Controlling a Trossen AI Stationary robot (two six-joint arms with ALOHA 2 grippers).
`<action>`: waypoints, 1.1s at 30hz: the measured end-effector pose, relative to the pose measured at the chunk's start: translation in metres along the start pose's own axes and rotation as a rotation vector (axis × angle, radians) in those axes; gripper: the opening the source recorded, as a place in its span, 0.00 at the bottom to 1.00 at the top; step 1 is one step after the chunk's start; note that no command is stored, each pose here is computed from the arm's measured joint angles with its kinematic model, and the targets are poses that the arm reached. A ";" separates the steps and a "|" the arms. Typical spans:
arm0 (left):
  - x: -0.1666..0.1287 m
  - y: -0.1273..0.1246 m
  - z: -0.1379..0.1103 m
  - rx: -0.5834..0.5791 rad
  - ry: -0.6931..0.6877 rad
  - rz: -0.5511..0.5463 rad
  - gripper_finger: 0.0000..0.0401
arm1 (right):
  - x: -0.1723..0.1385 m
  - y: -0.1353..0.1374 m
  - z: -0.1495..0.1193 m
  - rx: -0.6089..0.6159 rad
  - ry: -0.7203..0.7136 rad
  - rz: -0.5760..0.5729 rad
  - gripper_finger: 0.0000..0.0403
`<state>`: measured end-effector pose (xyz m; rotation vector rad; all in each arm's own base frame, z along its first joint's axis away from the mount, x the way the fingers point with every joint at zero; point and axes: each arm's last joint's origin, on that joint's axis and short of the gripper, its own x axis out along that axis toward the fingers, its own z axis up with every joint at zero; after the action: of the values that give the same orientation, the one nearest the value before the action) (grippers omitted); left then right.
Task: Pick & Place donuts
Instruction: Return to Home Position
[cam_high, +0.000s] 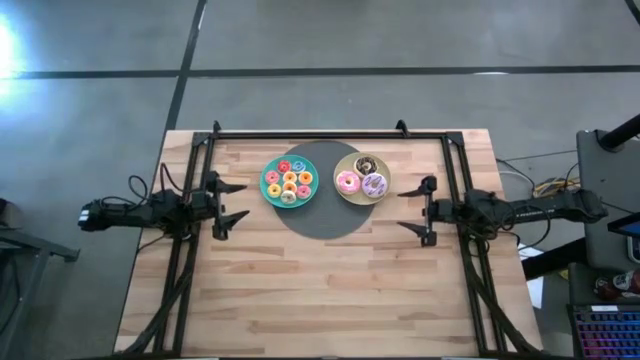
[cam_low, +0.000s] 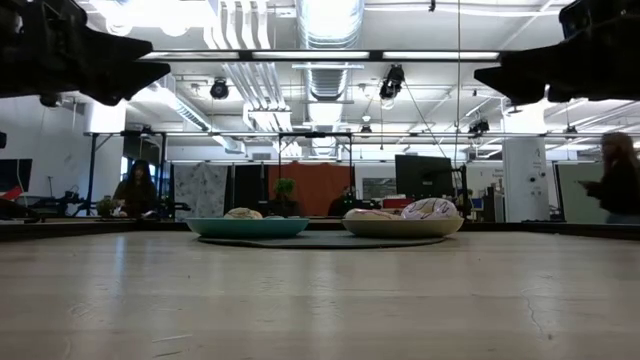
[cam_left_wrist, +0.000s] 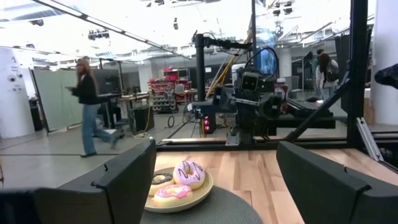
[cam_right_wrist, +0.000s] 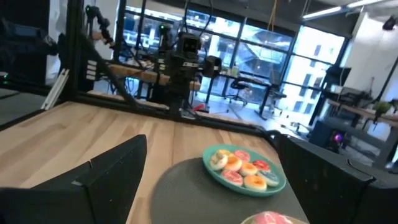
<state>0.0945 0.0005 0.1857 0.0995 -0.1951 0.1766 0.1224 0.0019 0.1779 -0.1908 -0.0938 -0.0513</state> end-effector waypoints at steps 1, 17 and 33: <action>0.000 0.000 0.000 0.000 0.000 -0.001 0.77 | -0.001 0.000 0.001 -0.006 -0.007 -0.002 0.88; 0.000 -0.001 -0.004 0.012 0.037 0.008 0.77 | -0.009 -0.001 0.001 0.003 0.005 -0.004 0.88; -0.001 0.001 -0.010 -0.116 0.097 0.102 0.77 | -0.010 -0.005 -0.008 0.117 0.110 -0.177 0.88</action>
<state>0.0954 0.0025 0.1761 -0.0349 -0.1131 0.2709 0.1128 -0.0040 0.1697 -0.0617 -0.0037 -0.2320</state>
